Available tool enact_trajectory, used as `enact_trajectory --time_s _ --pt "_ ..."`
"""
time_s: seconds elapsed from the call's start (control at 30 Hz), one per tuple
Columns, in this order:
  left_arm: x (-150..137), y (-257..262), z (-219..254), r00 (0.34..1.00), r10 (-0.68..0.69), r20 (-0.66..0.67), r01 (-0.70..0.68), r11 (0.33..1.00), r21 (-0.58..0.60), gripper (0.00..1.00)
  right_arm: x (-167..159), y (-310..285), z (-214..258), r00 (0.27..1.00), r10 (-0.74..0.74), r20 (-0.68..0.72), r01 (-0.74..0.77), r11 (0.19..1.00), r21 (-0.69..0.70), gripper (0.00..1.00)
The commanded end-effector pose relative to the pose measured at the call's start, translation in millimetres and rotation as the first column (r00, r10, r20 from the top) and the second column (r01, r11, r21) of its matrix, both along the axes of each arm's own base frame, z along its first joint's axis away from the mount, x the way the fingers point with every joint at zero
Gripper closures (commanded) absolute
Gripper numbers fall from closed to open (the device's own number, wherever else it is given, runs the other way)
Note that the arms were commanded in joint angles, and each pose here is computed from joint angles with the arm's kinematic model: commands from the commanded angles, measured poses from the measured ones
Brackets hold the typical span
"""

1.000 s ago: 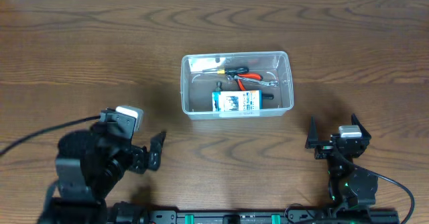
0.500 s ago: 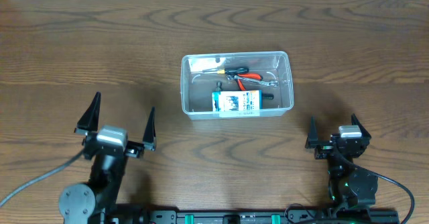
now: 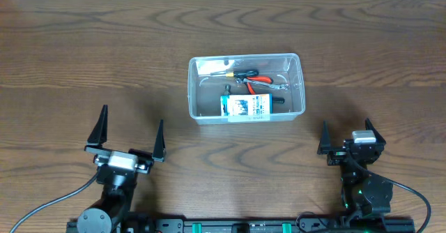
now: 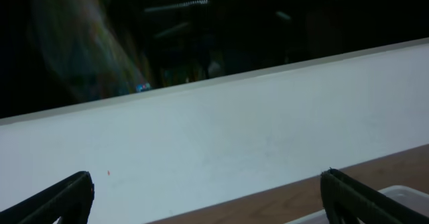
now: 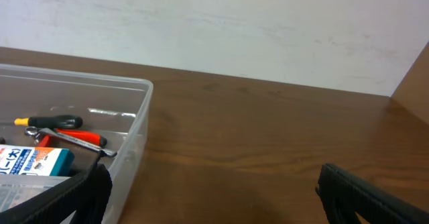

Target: Pack container

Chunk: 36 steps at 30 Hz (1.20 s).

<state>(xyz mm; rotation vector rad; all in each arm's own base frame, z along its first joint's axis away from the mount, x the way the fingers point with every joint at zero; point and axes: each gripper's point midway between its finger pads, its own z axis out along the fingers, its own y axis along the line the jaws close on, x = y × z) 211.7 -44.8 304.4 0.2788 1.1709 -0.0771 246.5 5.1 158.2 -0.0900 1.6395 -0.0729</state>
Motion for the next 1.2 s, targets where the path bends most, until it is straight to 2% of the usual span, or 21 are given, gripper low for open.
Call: enact_trajectory --time_s 0.0,0.2,0.47,0.63,0.7,0.87,1.17 --pt "-1.0 0.7 -1.3 0.999 0.003 0.036 -0.003 1.000 -0.001 0.02 -0.3 0.5 -0.5 1.000 0.001 0.000 -0.001 1.000 -0.014 0.01" --pt "1.6 0.9 -10.2 0.998 0.005 0.063 -0.006 1.000 0.002 0.02 -0.3 0.5 -0.5 1.000 0.001 0.000 -0.001 1.000 -0.014 0.01" --pt "16.1 4.5 -47.9 0.999 0.026 -0.033 -0.026 1.000 -0.005 0.02 -0.3 0.5 -0.5 1.000 0.001 0.001 -0.001 1.000 -0.015 0.01" --pt "18.0 5.1 -53.1 0.998 0.029 -0.055 -0.030 1.000 -0.005 0.02 -0.3 0.5 -0.5 1.000 0.001 0.000 -0.001 1.000 -0.014 0.01" --pt "21.2 5.0 -63.4 0.995 0.029 -0.100 -0.029 1.000 -0.003 0.02 -0.3 0.5 -0.5 1.000 0.001 0.001 -0.001 1.000 -0.015 0.01" --pt "29.9 4.7 -112.5 0.951 0.018 -0.309 -0.026 0.999 -0.023 0.02 -0.3 0.5 -0.5 1.000 0.001 0.000 -0.001 1.000 -0.014 0.01" --pt "28.5 4.9 -162.0 0.868 0.020 -0.496 -0.030 0.999 -0.013 0.02 -0.3 0.5 -0.5 1.000 0.001 0.000 -0.001 1.000 -0.014 0.01"
